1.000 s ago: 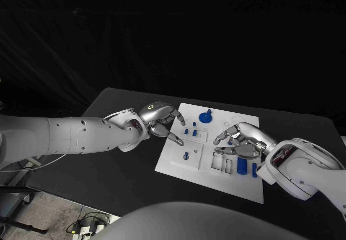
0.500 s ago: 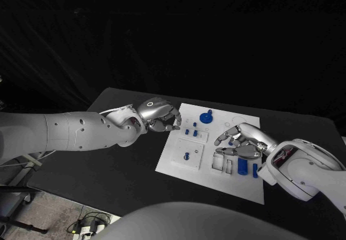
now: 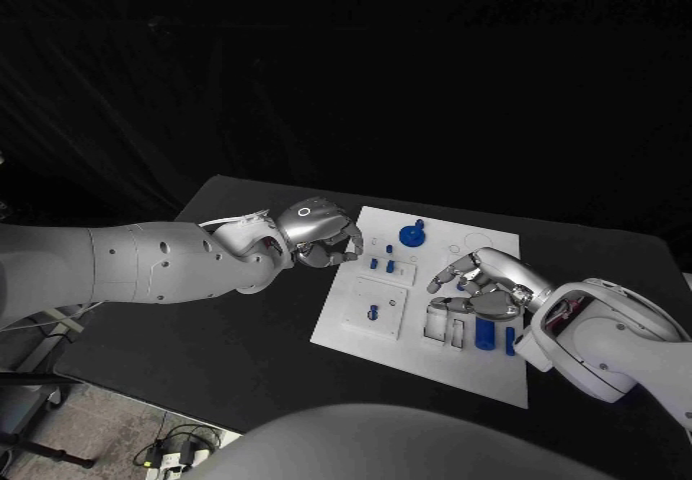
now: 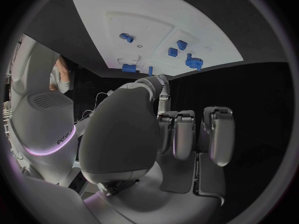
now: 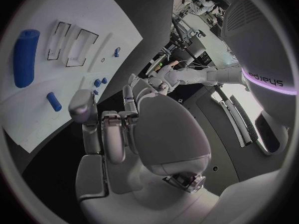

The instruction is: Assemble the parts on the task board

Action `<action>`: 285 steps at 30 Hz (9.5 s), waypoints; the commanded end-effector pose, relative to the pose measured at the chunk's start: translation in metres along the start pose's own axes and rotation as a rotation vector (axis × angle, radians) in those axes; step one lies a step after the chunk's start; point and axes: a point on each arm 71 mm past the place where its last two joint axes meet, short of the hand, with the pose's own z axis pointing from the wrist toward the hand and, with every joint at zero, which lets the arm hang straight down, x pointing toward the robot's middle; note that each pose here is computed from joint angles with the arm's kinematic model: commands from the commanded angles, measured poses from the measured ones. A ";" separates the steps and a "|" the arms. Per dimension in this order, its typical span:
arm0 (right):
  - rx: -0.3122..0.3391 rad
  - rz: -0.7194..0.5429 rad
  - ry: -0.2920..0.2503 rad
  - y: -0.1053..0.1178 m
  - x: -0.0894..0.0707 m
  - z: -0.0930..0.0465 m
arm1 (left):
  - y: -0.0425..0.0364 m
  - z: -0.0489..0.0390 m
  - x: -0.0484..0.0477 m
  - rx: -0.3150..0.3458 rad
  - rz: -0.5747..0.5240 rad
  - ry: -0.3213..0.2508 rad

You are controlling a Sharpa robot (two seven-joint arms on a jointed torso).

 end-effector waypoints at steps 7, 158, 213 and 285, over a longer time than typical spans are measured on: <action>-0.008 -0.041 0.026 0.001 0.005 0.002 | -0.0029 0.0034 0.0032 0.001 -0.012 0.043; -0.061 -0.477 0.231 0.015 0.086 0.106 | -0.0011 0.0020 0.0112 -0.065 -0.118 0.135; -0.067 -0.437 0.268 0.015 0.092 0.106 | -0.0013 0.0027 0.0139 -0.070 -0.128 0.160; -0.277 -1.051 0.089 0.059 0.063 0.077 | -0.0025 0.0051 0.0181 -0.080 -0.137 0.190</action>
